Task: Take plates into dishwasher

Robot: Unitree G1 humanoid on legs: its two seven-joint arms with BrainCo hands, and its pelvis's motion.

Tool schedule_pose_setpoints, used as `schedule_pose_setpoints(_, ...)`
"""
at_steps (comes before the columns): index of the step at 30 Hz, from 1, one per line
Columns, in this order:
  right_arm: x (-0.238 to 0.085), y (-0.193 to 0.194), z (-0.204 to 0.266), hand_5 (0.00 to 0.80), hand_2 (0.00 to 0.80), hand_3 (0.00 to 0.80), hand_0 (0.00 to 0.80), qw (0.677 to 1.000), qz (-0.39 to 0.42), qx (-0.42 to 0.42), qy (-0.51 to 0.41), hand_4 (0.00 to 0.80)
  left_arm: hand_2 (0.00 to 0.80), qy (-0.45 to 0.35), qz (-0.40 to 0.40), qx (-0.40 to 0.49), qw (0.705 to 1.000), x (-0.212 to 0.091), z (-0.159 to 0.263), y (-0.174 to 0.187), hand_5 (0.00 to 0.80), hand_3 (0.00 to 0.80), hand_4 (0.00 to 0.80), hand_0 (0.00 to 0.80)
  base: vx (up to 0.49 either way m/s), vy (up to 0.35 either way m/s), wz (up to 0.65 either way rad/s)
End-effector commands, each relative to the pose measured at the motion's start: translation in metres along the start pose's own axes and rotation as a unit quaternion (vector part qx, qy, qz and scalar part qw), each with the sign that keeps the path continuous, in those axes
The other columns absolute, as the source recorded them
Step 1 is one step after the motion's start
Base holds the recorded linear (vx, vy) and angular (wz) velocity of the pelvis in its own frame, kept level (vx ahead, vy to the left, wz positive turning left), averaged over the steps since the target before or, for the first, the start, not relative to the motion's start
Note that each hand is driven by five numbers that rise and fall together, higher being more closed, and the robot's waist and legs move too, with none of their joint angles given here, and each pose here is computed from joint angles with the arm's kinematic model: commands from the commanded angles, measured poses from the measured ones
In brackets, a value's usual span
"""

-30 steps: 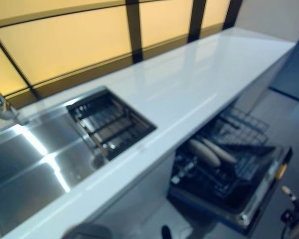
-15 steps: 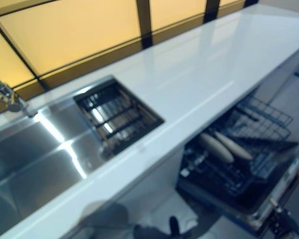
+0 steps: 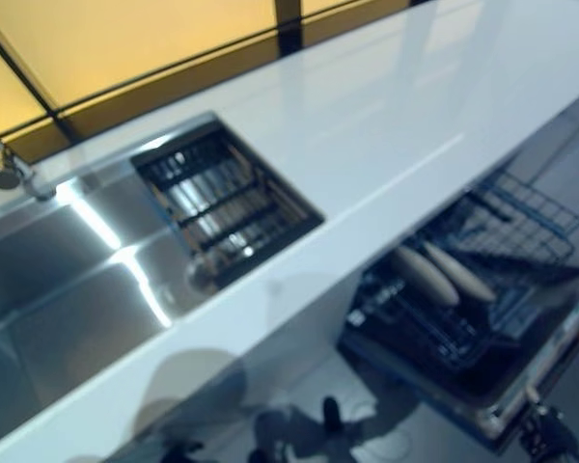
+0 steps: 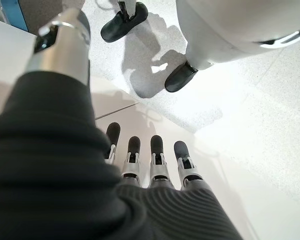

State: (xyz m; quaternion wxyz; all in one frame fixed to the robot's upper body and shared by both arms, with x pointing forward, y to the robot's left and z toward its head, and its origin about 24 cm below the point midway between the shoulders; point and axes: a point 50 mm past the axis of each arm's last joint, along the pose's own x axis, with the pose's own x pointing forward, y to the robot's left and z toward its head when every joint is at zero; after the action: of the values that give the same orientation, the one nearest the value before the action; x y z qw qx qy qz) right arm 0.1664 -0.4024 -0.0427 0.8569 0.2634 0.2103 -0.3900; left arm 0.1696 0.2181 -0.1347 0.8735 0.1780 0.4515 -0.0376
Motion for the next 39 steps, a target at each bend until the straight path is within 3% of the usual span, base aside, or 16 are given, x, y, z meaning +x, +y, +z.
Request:
schedule_pose_setpoints(1,0.011,0.088,-0.012,0.000,0.000,0.000,0.000,0.988,0.150,0.015,0.028,0.000,0.000,-0.111,0.086,0.007,0.990,0.005,0.082,0.063,0.000,0.000,0.000,0.000,0.000,0.000,0.00)
schedule_pose_setpoints(15,0.001,0.159,0.004,0.000,0.000,0.000,0.000,0.960,0.275,-0.043,0.004,0.000,0.000,-0.108,0.085,0.010,0.990,0.005,0.082,0.061,0.000,0.000,0.000,0.000,-0.013,-0.005,0.02)
schedule_pose_setpoints(39,-0.032,0.255,0.003,0.000,0.000,0.000,0.000,0.906,0.412,-0.093,-0.004,0.000,0.000,-0.102,0.067,0.022,0.992,0.010,0.084,0.040,0.000,0.000,0.000,0.000,-0.001,0.001,-0.06)
